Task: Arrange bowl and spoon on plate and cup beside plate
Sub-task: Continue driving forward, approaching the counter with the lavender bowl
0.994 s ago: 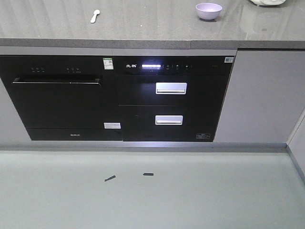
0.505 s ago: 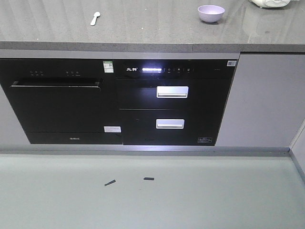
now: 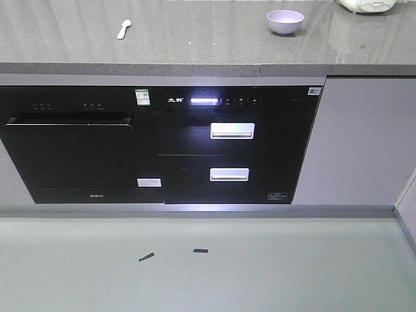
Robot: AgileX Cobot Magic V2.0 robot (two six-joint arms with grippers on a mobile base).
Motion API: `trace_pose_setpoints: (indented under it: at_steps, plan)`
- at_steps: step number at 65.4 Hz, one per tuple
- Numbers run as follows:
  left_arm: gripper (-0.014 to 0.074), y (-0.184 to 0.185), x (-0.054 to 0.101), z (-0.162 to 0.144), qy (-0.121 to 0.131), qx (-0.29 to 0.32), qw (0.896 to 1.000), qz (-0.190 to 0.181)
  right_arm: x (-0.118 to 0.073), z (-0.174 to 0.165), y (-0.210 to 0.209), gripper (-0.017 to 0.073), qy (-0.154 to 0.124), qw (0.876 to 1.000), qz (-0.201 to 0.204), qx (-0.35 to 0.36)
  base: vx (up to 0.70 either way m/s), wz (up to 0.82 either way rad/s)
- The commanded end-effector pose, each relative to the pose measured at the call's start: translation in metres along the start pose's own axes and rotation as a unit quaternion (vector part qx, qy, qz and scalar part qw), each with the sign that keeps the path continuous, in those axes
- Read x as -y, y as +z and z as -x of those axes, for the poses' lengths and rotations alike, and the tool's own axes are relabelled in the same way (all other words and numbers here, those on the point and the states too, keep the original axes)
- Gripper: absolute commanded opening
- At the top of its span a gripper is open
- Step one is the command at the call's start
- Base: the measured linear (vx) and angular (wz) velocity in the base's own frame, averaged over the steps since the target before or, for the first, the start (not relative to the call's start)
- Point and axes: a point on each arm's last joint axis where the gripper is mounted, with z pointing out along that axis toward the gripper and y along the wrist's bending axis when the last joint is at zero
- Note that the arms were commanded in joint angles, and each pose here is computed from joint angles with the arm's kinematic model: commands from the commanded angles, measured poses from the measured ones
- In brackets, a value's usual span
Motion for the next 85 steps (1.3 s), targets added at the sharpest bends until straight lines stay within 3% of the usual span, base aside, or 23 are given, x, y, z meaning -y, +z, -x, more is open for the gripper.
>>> trace_pose_setpoints:
  at_steps: [1,85]
  plan:
    - [-0.0006,0.0014,-0.0004,-0.0034,-0.004,0.018,1.0,-0.004,-0.0016,0.0019,-0.0002,-0.0006,-0.008,0.999,0.009,0.035,0.08,-0.03]
    - [-0.0006,0.0014,-0.0004,-0.0034,-0.004,0.018,1.0,-0.004,-0.0016,0.0019,-0.0002,-0.0006,-0.008,0.999,0.009,0.035,0.08,-0.03]
